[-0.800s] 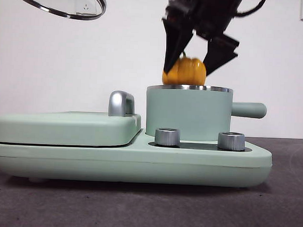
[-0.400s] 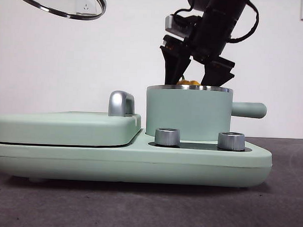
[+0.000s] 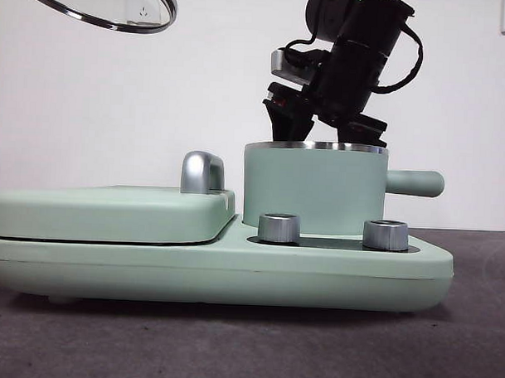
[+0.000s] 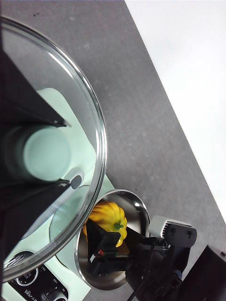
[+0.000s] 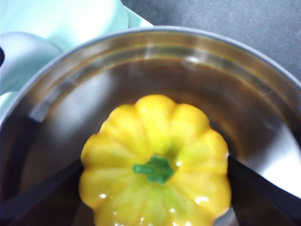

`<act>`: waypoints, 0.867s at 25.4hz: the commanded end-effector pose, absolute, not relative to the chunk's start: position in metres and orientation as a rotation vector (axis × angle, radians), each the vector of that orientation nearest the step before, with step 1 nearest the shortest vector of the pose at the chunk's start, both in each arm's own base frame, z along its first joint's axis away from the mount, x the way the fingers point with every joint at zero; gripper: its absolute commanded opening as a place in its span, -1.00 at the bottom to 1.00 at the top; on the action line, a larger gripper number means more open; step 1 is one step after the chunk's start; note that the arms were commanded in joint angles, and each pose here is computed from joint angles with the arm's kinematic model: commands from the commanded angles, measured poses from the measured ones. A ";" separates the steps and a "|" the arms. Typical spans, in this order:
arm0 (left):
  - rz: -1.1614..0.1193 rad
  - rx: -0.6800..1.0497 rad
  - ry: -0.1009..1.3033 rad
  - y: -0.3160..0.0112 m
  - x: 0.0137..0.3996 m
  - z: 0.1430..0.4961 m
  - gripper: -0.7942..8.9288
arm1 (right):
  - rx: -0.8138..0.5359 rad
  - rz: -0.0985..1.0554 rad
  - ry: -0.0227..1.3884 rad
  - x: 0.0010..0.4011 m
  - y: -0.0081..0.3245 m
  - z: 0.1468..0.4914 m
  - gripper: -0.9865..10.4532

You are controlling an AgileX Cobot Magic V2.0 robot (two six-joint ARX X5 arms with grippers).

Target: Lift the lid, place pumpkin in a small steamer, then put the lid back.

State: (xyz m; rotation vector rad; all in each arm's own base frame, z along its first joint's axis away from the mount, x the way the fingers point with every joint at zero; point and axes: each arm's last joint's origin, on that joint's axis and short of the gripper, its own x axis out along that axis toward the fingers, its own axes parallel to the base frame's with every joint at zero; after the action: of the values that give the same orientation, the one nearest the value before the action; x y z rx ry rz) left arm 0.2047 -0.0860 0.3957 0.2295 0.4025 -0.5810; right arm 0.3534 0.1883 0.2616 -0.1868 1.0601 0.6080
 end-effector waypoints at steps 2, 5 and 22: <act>-0.585 0.236 0.362 -0.087 0.205 0.402 -0.82 | -0.204 0.612 1.078 0.362 0.195 0.250 -0.21; -0.585 0.236 0.362 -0.087 0.205 0.402 -0.82 | -0.207 0.611 1.092 0.363 0.195 0.245 -0.21; -0.585 0.236 0.362 -0.087 0.205 0.402 -0.82 | -0.205 0.622 1.087 0.363 0.196 0.247 0.06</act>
State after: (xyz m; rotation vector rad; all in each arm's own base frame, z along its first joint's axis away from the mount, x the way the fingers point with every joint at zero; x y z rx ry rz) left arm 0.2047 -0.0860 0.3957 0.2295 0.4025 -0.5810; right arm 0.3581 0.1907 0.2558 -0.2076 1.0649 0.6120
